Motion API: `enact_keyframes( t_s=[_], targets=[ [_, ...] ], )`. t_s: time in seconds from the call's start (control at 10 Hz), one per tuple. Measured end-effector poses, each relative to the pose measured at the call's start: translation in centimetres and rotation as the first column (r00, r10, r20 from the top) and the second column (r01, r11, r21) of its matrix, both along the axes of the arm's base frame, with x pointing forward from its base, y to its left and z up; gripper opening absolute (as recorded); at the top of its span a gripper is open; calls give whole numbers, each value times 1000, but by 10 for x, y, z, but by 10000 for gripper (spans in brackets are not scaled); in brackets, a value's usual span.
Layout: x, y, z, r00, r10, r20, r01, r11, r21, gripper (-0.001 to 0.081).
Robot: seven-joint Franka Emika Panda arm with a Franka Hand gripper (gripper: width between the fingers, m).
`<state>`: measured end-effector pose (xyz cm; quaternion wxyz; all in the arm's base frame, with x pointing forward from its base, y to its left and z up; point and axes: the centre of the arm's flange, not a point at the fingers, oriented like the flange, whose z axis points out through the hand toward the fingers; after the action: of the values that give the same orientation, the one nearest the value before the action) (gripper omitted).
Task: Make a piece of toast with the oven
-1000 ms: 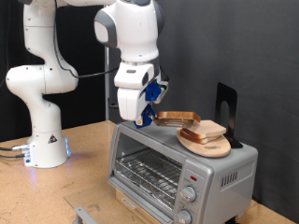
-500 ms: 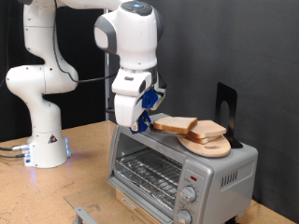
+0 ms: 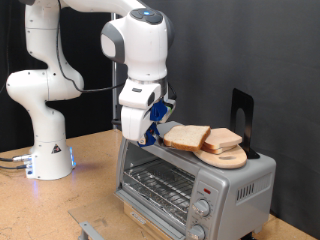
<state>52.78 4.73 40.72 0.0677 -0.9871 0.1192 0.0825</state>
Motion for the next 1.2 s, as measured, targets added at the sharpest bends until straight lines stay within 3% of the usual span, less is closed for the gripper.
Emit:
enact_keyframes(
  t_s=[0.4, 0.8, 1.2],
  targets=[
    [-6, 13, -4, 1000, 29, 0, -29, 1000, -3, 491],
    [-30, 32, -1, 996, 89, 3, -89, 996, -15, 491],
    [-47, 43, 2, 996, 94, 6, -94, 995, -17, 491]
  ],
)
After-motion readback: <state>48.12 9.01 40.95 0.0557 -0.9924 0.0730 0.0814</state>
